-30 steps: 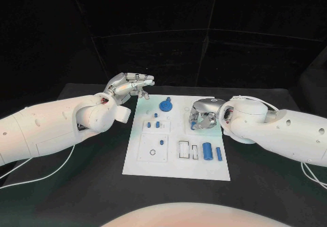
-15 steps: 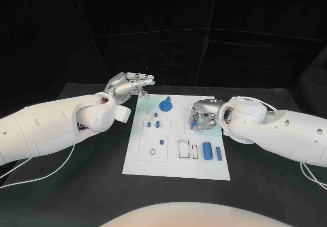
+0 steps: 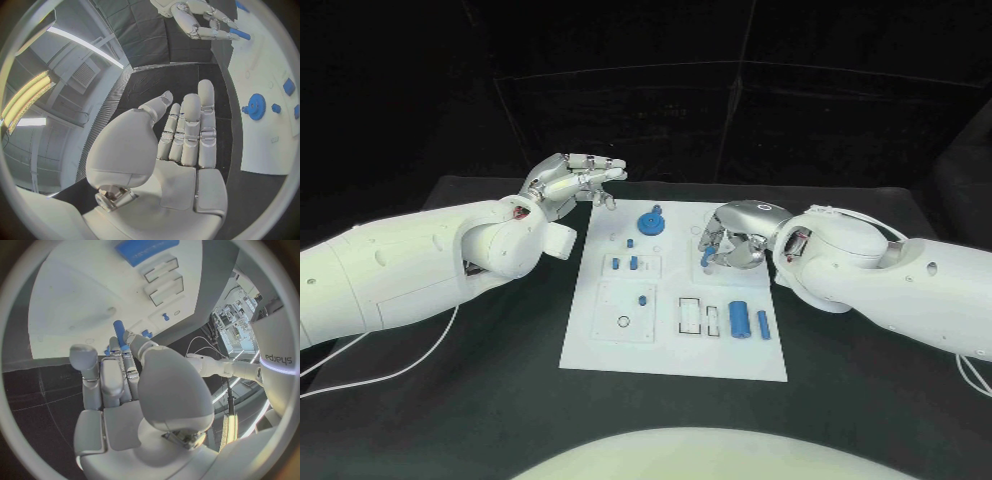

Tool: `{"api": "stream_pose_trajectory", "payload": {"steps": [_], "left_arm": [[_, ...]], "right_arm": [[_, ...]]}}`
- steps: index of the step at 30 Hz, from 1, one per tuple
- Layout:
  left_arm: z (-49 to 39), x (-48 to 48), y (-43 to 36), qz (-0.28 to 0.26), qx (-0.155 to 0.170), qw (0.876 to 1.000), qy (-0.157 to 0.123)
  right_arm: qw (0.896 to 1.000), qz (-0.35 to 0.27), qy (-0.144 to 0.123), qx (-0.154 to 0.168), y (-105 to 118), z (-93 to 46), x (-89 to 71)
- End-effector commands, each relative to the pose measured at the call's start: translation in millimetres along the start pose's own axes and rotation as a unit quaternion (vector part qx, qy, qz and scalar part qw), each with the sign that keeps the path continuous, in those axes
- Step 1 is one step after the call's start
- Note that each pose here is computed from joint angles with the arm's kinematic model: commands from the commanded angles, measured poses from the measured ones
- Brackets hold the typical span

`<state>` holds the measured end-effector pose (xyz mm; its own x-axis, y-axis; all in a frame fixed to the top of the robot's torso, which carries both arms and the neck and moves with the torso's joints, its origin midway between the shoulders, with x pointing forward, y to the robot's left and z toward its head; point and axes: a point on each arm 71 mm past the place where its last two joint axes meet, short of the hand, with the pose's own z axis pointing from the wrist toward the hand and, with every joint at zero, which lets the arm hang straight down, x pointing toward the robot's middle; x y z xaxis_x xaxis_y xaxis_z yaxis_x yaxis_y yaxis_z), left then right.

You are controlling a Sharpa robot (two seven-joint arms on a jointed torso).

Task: Assemble the parts on the task board

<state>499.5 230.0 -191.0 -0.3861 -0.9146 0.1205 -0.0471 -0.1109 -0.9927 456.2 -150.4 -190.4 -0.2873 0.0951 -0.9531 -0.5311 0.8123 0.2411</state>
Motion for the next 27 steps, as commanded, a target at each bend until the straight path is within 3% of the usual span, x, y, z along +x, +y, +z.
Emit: {"api": "stream_pose_trajectory", "payload": {"steps": [1, 7, 14, 21, 27], "left_arm": [[0.4, 0.8, -0.8, -0.003, 0.002, 1.000, 0.006], [0.7, 1.0, -0.7, -0.003, 0.002, 1.000, 0.006], [1.3, 0.8, -0.6, -0.003, 0.003, 1.000, 0.006], [2.3, 0.7, -0.5, -0.003, 0.003, 1.000, 0.005], [3.3, 2.7, -0.3, -0.003, 0.003, 1.000, 0.007]], "right_arm": [[0.998, 0.023, -0.047, -0.026, 10, -6.6, -9.1], [0.995, 0.056, -0.051, -0.060, 33, -10.4, -10.5], [0.989, 0.088, -0.048, -0.111, 68, 0.6, -7.5], [0.983, 0.100, -0.012, -0.153, 100, 14.7, 17.3], [0.982, 0.089, 0.018, -0.167, 113, 23.5, 39.3]]}}
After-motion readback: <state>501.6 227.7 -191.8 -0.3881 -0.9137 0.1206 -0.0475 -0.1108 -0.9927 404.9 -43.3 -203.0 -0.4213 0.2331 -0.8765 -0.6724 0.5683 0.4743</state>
